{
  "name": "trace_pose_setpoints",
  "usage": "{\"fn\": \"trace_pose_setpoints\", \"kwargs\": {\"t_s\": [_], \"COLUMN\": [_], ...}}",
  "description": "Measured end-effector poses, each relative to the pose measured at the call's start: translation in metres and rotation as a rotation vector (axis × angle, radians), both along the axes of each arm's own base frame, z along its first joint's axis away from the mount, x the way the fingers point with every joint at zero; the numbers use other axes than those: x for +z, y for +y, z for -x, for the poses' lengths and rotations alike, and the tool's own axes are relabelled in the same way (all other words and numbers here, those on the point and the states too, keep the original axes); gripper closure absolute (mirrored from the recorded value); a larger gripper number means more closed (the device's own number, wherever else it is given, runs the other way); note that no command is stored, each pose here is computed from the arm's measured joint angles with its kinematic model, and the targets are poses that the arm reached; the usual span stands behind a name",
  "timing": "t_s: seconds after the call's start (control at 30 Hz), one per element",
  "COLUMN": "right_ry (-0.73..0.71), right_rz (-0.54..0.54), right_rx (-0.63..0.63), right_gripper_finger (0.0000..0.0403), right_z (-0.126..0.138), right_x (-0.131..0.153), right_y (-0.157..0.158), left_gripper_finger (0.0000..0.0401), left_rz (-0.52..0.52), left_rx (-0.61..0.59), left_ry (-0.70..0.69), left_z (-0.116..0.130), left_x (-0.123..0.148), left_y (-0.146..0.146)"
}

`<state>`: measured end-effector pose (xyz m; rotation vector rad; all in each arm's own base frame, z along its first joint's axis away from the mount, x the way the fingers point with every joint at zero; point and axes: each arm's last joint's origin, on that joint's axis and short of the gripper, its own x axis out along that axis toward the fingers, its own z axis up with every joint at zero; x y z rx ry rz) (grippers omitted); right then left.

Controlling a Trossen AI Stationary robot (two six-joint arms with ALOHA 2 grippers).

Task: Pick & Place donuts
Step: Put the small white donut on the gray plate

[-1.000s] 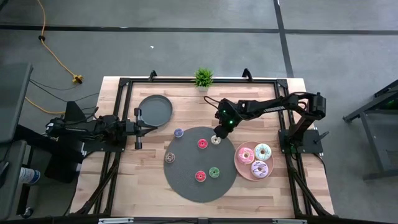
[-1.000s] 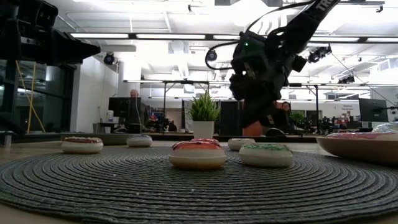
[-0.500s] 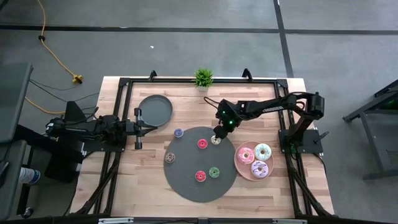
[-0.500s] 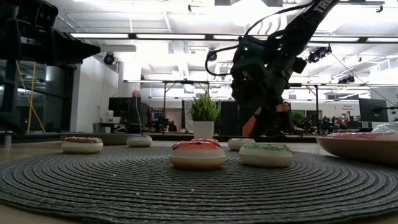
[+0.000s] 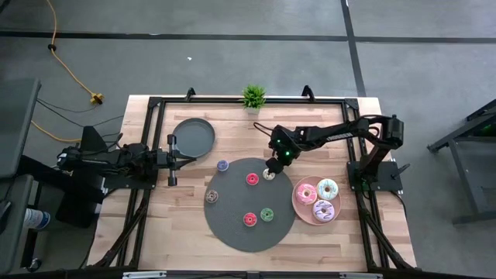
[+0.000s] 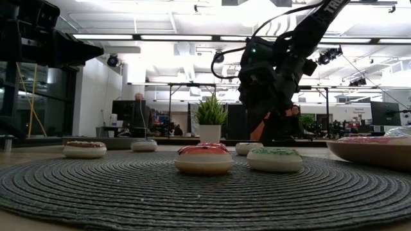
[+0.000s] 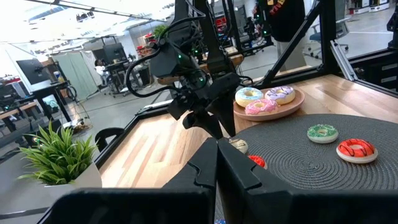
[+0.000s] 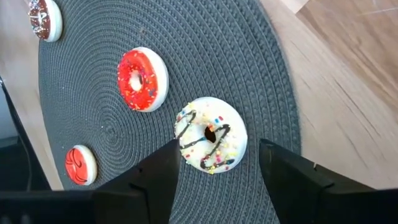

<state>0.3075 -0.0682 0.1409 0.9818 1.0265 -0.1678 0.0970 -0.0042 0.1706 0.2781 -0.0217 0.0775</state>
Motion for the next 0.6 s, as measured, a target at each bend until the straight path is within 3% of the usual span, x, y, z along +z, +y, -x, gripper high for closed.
{"fn": "trace_pose_setpoints", "kwargs": {"t_s": [0.6], "right_ry": [0.001], "right_rz": [-0.031], "right_rx": [0.004], "right_gripper_finger": [0.0199], "right_z": [-0.007], "right_x": [-0.015], "right_y": [0.002], "left_gripper_finger": [0.0401], "left_rz": [0.000], "left_rx": [0.001], "left_ry": [0.000], "left_z": [0.000], "left_x": [0.000], "left_y": [0.000]}}
